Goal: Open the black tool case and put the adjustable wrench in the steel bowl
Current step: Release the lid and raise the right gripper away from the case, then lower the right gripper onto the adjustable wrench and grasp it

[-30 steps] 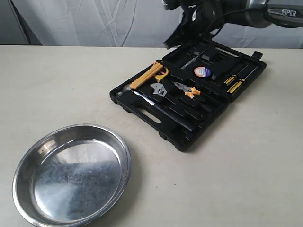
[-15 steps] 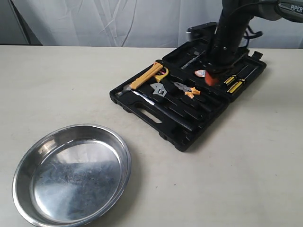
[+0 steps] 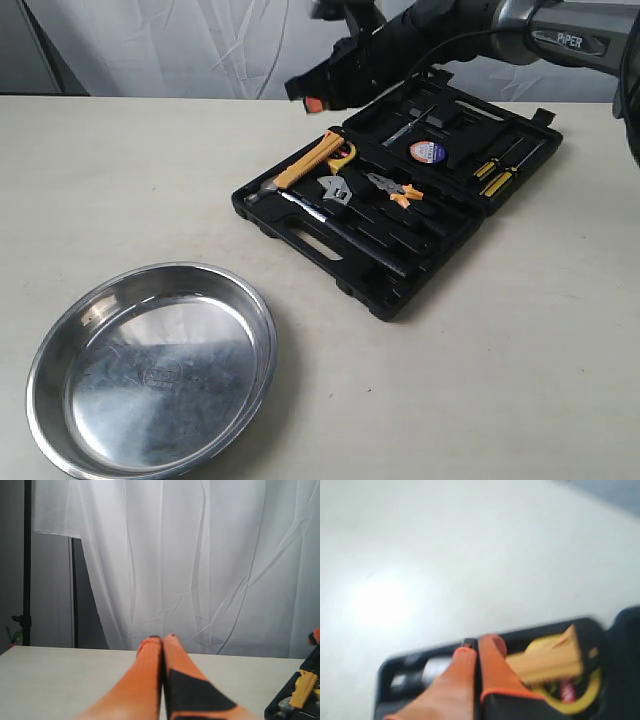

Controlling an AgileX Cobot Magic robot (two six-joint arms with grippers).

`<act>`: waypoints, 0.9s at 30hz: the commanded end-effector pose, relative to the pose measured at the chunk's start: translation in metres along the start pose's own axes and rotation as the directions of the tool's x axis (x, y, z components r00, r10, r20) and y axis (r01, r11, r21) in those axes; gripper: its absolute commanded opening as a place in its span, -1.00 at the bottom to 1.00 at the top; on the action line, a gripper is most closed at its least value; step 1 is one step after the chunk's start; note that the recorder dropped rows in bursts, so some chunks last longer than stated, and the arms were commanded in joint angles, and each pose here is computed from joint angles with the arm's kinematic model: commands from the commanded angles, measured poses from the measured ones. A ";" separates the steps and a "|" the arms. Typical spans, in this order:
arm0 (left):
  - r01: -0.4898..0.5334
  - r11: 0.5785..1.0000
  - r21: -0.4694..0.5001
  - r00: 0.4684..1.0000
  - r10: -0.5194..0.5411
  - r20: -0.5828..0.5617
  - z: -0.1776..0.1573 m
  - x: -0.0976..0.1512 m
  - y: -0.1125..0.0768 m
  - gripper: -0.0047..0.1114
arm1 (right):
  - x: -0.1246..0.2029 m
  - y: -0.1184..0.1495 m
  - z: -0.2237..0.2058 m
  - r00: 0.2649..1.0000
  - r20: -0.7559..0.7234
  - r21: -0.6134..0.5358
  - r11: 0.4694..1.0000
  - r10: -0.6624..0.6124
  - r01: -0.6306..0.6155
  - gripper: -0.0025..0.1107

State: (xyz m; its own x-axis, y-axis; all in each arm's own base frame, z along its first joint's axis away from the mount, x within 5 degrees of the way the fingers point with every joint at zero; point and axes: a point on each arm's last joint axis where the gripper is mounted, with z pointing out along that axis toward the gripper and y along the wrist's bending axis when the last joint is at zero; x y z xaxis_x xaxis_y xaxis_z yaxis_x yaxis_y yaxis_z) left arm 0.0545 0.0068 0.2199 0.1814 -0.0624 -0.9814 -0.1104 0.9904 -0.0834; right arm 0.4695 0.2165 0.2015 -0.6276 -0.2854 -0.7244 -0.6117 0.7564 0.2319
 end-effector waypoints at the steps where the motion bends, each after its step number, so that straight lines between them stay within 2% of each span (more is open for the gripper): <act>1: -0.003 1.000 0.002 1.000 0.003 0.004 0.000 -0.001 0.000 -0.91 | -0.022 -0.017 -0.007 0.973 0.230 0.171 0.984 0.014 -0.054 -0.97; 6: -0.003 1.000 0.002 1.000 0.003 0.004 0.000 -0.001 0.000 -0.91 | -0.021 -0.033 -0.012 0.974 0.214 0.248 0.969 -0.067 0.012 -0.97; 11: -0.003 1.000 0.002 1.000 0.003 0.004 0.000 -0.001 0.000 -0.91 | -0.006 -0.061 -0.022 0.988 0.121 0.274 0.953 0.100 -0.130 -0.97; 13: -0.003 1.000 0.002 1.000 0.003 0.004 0.000 -0.001 0.000 -0.91 | 0.004 -0.072 -0.027 0.988 0.034 0.313 0.937 0.150 -0.153 -0.97; 14: -0.003 1.000 0.002 1.000 0.003 0.004 0.000 -0.001 0.000 -0.91 | 0.018 -0.081 -0.032 0.976 -0.090 0.359 0.921 0.197 -0.152 -0.97; 15: -0.003 1.000 0.002 1.000 0.003 0.004 0.000 -0.001 0.000 -0.91 | 0.023 -0.083 -0.034 0.968 -0.145 0.372 0.918 0.206 -0.139 -0.97; 16: -0.003 1.000 0.002 1.000 0.003 0.004 0.000 -0.001 0.000 -0.91 | 0.035 -0.084 -0.038 0.934 -0.272 0.375 0.919 0.233 -0.120 -0.97; 17: -0.003 1.000 0.002 1.000 0.003 0.004 0.000 -0.001 0.000 -0.91 | 0.039 -0.082 -0.039 0.917 -0.315 0.370 0.921 0.245 -0.119 -0.97; 19: -0.003 1.000 0.002 1.000 0.003 0.004 0.000 -0.001 0.000 -0.91 | 0.050 -0.074 -0.042 0.860 -0.454 0.311 0.946 0.234 -0.092 -0.97; 20: -0.003 1.000 0.002 1.000 0.003 0.004 0.000 -0.001 0.000 -0.91 | 0.054 -0.064 -0.042 0.829 -0.524 0.233 0.969 0.195 -0.080 -0.97; 23: -0.003 1.000 0.002 1.000 0.003 0.004 0.000 -0.001 0.000 -0.91 | 0.057 -0.048 -0.041 0.804 -0.586 0.080 0.994 0.103 -0.068 -0.97; 24: -0.003 1.000 0.002 1.000 0.003 0.004 0.000 -0.001 0.000 -0.91 | 0.057 -0.035 -0.039 0.795 -0.605 -0.005 0.998 0.046 -0.061 -0.97; 27: -0.003 1.000 0.002 1.000 0.003 0.004 0.000 -0.001 0.000 -0.91 | 0.055 -0.018 -0.032 0.796 -0.602 -0.091 0.996 -0.061 0.007 -0.92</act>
State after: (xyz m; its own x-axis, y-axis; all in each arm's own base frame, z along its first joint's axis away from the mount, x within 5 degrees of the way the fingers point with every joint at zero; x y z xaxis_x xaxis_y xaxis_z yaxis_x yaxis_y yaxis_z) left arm 0.0545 0.0068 0.2199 0.1814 -0.0624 -0.9814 -0.1104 0.9904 -0.0834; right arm 0.4356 0.1573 0.1746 -0.8063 -0.5645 -0.1770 -0.5912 0.7583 0.2748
